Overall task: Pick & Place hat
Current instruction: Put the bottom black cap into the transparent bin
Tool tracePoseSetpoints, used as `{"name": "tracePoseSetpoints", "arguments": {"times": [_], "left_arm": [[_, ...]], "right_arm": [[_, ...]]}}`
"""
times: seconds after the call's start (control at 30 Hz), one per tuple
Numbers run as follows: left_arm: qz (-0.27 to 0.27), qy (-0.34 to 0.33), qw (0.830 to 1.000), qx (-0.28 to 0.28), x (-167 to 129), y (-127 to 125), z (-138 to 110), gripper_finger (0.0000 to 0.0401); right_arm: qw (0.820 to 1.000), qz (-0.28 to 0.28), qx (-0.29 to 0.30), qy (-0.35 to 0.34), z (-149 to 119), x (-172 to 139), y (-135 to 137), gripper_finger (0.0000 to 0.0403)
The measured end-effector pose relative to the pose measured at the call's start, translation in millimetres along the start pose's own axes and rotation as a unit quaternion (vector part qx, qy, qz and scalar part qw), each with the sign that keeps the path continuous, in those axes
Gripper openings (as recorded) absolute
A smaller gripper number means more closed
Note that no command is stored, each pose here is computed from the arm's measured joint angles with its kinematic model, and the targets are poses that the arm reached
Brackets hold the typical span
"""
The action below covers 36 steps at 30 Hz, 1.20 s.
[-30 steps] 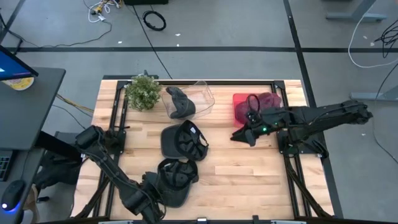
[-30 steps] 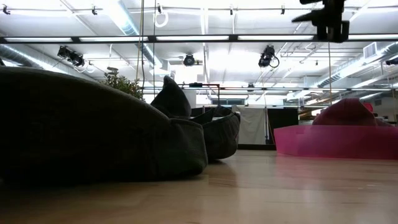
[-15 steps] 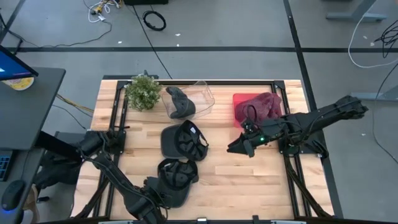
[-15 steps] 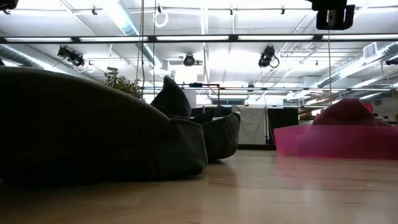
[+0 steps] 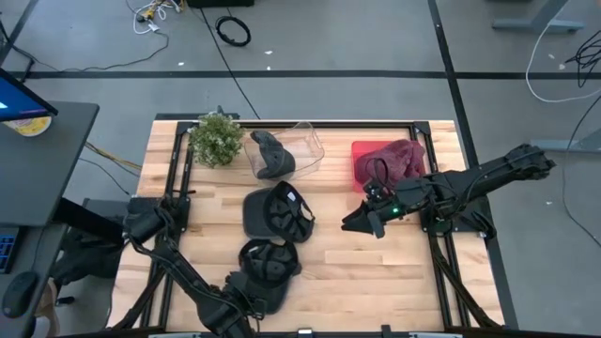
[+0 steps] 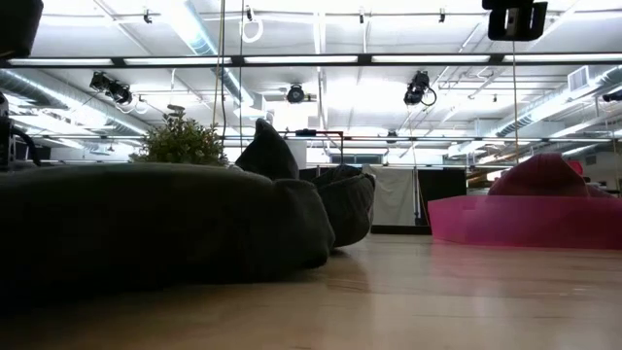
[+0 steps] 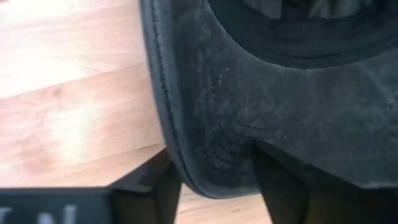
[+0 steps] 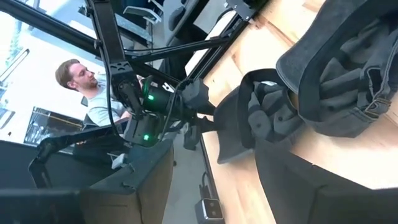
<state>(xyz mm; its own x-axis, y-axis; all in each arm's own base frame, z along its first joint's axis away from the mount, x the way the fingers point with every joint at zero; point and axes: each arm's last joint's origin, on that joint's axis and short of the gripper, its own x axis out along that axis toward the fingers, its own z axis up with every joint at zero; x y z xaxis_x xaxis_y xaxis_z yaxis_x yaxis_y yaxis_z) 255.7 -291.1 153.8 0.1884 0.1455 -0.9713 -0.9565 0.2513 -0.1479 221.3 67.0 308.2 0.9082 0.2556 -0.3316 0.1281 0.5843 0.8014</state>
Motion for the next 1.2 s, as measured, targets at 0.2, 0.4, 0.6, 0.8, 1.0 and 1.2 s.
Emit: {"name": "tracePoseSetpoints", "arguments": {"times": [0.2, 0.4, 0.6, 0.8, 1.0, 1.2], "left_arm": [[-0.025, 0.0, 1.0, 0.015, -13.7, -0.4, 2.4, 0.0031], [-0.063, 0.011, 0.997, 0.046, -44.5, 4.4, 8.3, 0.0011], [-0.118, 0.029, 0.983, 0.138, -96.9, 5.2, 9.9, 0.0011], [-0.179, -0.067, 0.95, 0.249, -158.7, 2.8, 17.5, 0.0011], [-0.258, -0.239, 0.885, 0.307, -219.8, -3.3, 36.0, 0.0011], [-0.278, -0.366, 0.829, 0.318, -257.5, -8.8, 55.1, 0.0011]], "right_arm": [[1.0, 0.001, -0.015, 0.001, -0.1, 0.0, 0.0, 0.0229], [1.0, 0.008, -0.018, 0.003, 0.2, -0.1, 1.0, 0.0229], [1.0, 0.017, -0.02, 0.015, -0.4, -0.1, 1.6, 0.0229], [0.998, 0.022, -0.046, 0.025, -1.2, -0.2, 1.6, 0.0229], [0.998, 0.012, -0.06, 0.022, 1.4, -0.1, -1.4, 0.0229], [0.996, 0.084, -0.039, 0.012, 9.9, -1.0, 8.2, 0.0229]]}}
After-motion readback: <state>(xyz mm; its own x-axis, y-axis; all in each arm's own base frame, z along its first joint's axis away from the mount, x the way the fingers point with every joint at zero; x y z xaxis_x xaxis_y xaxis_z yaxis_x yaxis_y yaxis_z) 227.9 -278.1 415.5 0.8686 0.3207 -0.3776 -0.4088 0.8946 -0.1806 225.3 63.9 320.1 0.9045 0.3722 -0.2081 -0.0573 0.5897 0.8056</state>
